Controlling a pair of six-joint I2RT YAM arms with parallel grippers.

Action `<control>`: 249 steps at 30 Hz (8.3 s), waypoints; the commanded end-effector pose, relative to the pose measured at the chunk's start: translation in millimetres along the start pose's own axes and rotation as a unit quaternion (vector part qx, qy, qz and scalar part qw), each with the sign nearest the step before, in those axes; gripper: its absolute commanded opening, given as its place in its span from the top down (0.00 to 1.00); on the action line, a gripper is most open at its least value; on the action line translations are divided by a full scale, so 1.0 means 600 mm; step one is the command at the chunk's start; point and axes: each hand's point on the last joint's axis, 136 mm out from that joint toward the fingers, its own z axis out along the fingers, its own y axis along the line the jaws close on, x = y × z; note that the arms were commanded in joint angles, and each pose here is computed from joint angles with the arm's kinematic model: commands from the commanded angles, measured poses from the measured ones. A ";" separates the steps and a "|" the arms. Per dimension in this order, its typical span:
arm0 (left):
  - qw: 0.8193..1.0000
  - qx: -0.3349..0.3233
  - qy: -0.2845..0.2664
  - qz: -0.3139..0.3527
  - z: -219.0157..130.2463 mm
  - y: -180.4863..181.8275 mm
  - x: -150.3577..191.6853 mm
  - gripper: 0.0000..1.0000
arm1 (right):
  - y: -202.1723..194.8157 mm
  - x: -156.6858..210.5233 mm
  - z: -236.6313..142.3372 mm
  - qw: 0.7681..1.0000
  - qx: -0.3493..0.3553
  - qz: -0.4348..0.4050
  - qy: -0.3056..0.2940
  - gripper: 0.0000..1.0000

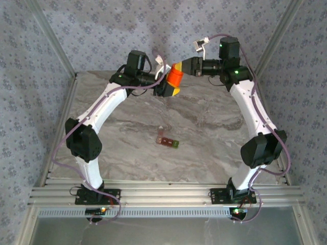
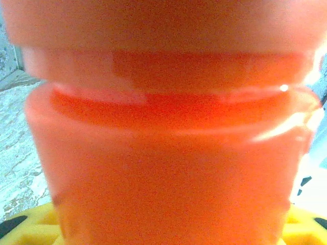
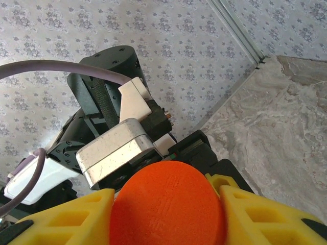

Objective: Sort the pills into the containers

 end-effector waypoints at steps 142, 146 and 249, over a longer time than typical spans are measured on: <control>0.999 0.017 -0.043 0.023 -0.013 -0.033 -0.091 1.00 | 0.025 0.025 -0.011 0.998 0.018 -0.040 -0.050 0.16; 0.999 0.019 -0.042 0.022 -0.013 -0.034 -0.091 1.00 | 0.023 0.014 -0.002 0.997 0.016 -0.038 -0.058 0.18; 0.999 0.018 -0.028 0.013 0.000 -0.038 -0.092 0.91 | 0.040 -0.015 -0.005 0.994 -0.017 -0.024 -0.102 0.60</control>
